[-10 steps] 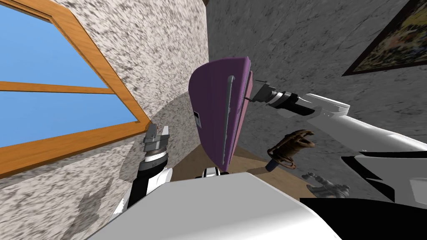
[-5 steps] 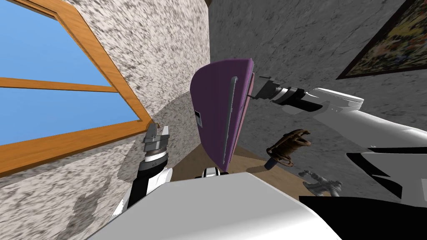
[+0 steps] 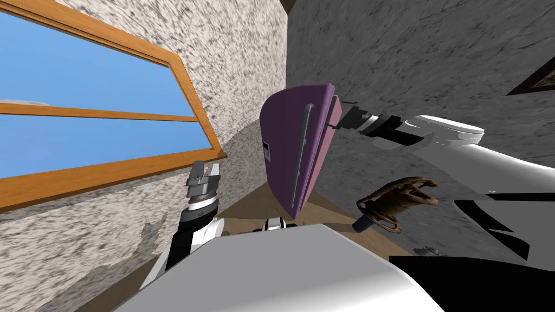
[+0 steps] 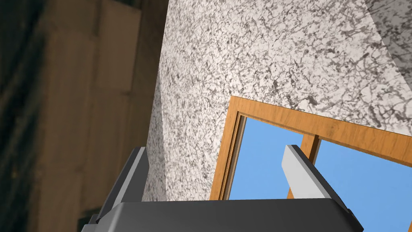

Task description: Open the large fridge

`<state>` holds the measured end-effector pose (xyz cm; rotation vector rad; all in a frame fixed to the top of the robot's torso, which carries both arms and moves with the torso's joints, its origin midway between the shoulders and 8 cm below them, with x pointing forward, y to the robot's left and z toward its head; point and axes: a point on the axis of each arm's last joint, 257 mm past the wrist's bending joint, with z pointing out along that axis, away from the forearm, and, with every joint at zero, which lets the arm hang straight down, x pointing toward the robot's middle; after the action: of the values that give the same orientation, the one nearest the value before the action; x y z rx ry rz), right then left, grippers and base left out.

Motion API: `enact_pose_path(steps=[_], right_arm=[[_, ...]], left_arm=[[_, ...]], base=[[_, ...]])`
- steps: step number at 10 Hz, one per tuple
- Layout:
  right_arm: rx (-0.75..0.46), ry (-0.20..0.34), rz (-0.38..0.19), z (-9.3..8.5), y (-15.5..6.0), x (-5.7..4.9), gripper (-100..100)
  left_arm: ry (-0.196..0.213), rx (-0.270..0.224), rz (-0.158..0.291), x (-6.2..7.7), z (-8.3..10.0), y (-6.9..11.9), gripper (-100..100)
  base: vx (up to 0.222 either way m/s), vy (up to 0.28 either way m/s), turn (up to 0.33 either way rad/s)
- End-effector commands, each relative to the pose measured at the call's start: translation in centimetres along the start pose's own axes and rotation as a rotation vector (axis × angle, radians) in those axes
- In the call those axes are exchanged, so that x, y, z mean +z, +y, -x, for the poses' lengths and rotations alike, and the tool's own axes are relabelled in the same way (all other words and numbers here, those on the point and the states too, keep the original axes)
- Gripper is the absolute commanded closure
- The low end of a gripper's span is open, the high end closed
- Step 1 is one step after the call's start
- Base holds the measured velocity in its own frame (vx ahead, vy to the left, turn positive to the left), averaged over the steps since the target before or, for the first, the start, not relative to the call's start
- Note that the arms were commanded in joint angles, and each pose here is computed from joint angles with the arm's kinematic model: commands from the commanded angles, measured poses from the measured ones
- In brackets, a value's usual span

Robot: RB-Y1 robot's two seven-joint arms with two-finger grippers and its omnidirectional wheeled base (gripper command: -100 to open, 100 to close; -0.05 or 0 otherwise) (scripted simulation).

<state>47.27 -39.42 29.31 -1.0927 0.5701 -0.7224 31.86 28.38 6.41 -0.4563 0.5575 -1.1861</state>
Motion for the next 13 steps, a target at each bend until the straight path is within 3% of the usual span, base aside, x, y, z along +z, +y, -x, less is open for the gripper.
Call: enact_pose_path(steps=[1,2,3,4,5,6,7,8,9,10,11,13], right_arm=[[-0.032,0.076,-0.013,-2.6,-1.1,-0.6,-100],[-0.032,0.076,-0.013,-2.6,-1.1,-0.6,-100],[-0.051,0.127,-0.018,-4.4,-1.5,-1.4,-100],[-0.051,0.127,-0.018,-4.4,-1.5,-1.4,-100],[-0.071,0.179,-0.022,-6.2,-2.0,-2.2,-100],[-0.071,0.179,-0.022,-6.2,-2.0,-2.2,-100],[-0.09,0.23,-0.027,-7.9,-2.4,-3.1,-100],[-0.09,0.23,-0.027,-7.9,-2.4,-3.1,-100],[-0.109,0.282,-0.03,-9.6,-2.9,-4.2,-100],[-0.109,0.282,-0.03,-9.6,-2.9,-4.2,-100],[-0.128,0.334,-0.034,-11.3,-3.4,-5.2,-100],[-0.121,0.331,-0.026,-11.3,-3.0,-5.4,-100]], left_arm=[[0.0,0.0,0.0,0.0,0.0,0.0,0],[0.0,0.0,0.0,0.0,0.0,0.0,0],[0.0,0.0,0.0,0.0,0.0,0.0,0],[0.0,0.0,0.0,0.0,0.0,0.0,0],[0.0,0.0,0.0,0.0,0.0,0.0,0],[0.0,0.0,0.0,0.0,0.0,0.0,0],[0.0,0.0,0.0,0.0,0.0,0.0,0],[0.0,0.0,0.0,0.0,0.0,0.0,0],[0.0,0.0,0.0,0.0,0.0,0.0,0],[0.0,0.0,0.0,0.0,0.0,0.0,0],[0.0,0.0,0.0,0.0,0.0,0.0,0],[0.0,0.0,0.0,0.0,0.0,0.0,0]], base=[[-0.148,-0.041,0.256],[-0.129,-0.031,0.194],[-0.155,-0.035,0.291],[-0.125,-0.039,0.259],[-0.133,-0.027,0.284],[-0.12,-0.033,0.264],[-0.14,-0.033,0.311],[-0.125,-0.025,0.238],[-0.163,-0.032,0.33],[-0.136,-0.015,0.235],[-0.154,0.001,0.259],[-0.095,0.002,0.12]])
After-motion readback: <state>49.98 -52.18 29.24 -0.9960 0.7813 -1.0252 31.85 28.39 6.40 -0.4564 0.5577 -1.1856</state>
